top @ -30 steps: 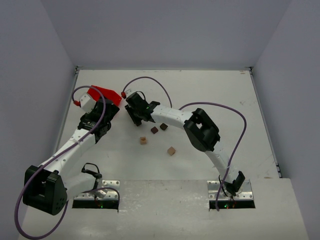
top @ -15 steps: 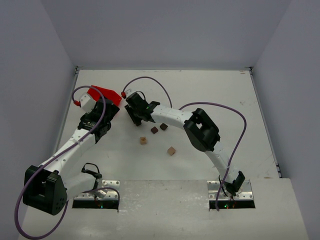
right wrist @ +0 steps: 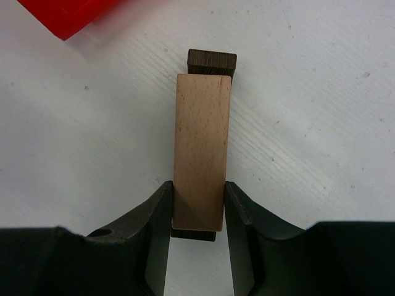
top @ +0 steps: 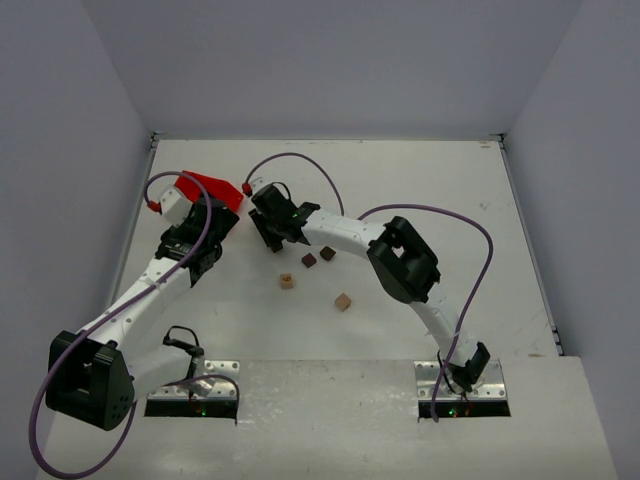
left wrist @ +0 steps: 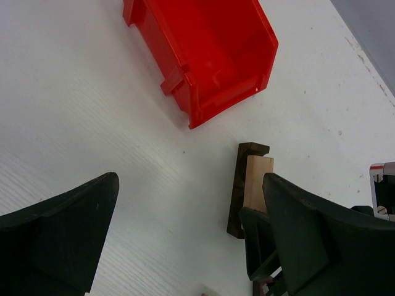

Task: Build the wood block tower

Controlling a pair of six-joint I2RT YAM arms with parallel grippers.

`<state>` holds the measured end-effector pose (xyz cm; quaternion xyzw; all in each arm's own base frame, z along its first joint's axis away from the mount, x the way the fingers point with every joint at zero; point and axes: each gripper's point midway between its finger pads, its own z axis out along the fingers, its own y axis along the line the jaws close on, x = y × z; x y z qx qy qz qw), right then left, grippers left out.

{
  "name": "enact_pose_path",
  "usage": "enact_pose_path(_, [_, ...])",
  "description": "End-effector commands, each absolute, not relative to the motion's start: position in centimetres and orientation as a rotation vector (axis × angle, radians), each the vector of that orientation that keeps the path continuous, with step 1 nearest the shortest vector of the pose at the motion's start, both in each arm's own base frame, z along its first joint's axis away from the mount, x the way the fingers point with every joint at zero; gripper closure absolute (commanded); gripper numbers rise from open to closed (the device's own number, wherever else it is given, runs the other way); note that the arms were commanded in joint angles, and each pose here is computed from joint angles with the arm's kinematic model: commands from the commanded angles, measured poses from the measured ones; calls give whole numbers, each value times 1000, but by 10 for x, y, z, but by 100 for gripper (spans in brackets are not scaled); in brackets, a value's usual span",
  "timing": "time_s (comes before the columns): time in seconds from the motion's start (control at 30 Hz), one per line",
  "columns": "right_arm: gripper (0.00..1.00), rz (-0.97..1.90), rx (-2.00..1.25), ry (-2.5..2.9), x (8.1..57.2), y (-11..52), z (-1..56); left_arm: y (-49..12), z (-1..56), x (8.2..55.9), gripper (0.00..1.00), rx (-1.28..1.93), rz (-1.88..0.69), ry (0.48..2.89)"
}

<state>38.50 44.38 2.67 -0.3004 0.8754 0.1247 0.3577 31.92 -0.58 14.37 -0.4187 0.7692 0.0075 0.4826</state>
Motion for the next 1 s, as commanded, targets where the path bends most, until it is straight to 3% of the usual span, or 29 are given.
enact_pose_path(0.0, [61, 376, -723, 2159, 402, 460, 65, -3, 154, 325, 0, -1026, -7, 1826])
enact_pose_path(0.4, [54, 381, -716, 2156, 402, 462, 65, -3, 153, 325, 0, -1026, -11, 1828])
enact_pose_path(0.57, [40, 379, -717, 2151, 403, 462, 67, -4, 153, 325, 0, -1023, -16, 1829])
enact_pose_path(0.83, [1, 390, -726, 2076, 407, 462, 101, -5, 154, 325, 0, -1020, -24, 1828])
enact_pose_path(0.97, [1, 418, -723, 2014, 396, 452, 133, -5, 156, 325, 0, -1021, -31, 1826])
